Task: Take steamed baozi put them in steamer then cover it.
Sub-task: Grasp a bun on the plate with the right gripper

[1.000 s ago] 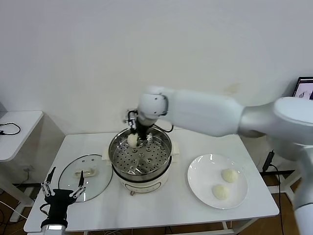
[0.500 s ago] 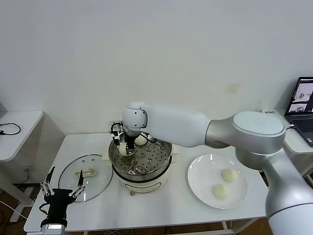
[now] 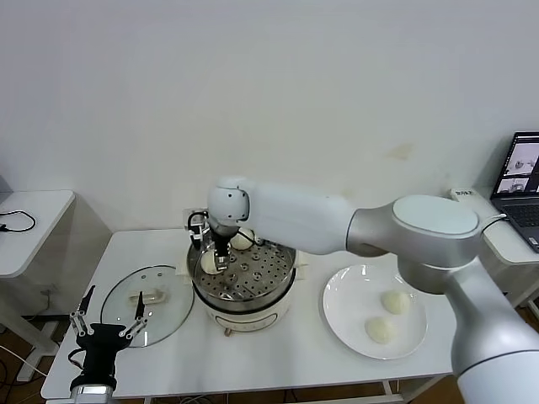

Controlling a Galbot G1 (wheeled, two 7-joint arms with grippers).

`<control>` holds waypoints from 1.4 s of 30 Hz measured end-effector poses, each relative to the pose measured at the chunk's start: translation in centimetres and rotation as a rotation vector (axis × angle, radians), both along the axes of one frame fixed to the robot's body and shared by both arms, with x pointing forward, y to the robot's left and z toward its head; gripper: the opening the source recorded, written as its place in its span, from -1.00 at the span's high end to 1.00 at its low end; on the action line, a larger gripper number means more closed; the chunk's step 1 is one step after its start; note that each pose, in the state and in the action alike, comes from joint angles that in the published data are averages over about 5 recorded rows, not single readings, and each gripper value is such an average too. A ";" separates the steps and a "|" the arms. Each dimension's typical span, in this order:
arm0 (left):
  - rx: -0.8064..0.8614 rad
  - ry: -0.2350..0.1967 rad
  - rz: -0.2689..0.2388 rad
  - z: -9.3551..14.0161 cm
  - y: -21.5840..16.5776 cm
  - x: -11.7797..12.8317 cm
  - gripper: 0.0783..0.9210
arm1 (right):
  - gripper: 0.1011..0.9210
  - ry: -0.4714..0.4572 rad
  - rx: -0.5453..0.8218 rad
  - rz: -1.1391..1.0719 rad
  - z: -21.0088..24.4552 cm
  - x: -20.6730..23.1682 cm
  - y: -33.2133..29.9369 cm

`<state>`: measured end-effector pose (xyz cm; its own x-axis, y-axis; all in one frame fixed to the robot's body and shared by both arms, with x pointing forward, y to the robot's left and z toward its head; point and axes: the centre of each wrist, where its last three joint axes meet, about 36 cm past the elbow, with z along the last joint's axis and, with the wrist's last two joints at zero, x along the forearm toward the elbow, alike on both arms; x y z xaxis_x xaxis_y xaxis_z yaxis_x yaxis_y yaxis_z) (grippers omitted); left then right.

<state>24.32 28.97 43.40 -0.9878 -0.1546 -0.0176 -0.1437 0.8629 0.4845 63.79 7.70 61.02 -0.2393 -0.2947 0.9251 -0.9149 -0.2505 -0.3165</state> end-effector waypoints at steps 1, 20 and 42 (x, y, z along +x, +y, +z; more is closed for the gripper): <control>0.000 0.000 0.000 0.0 0.0 0.0 -0.77 | -0.76 -0.001 -0.003 0.007 0.6 0.1 -0.4; -0.012 0.006 -0.025 0.0 -1.2 -0.2 -0.77 | -0.76 -0.002 -0.134 0.107 8.6 -1.6 -18.2; -0.003 0.049 -0.028 -1.6 -1.5 -0.4 -0.77 | -0.76 0.092 -0.172 -0.065 -4.2 -8.6 -38.0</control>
<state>23.96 27.47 41.77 -0.9914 -0.1270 0.0309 -0.0959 0.8675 0.4881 55.19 -30.30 56.78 -0.1652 -0.1168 0.9793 -0.9539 -0.2333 -0.1887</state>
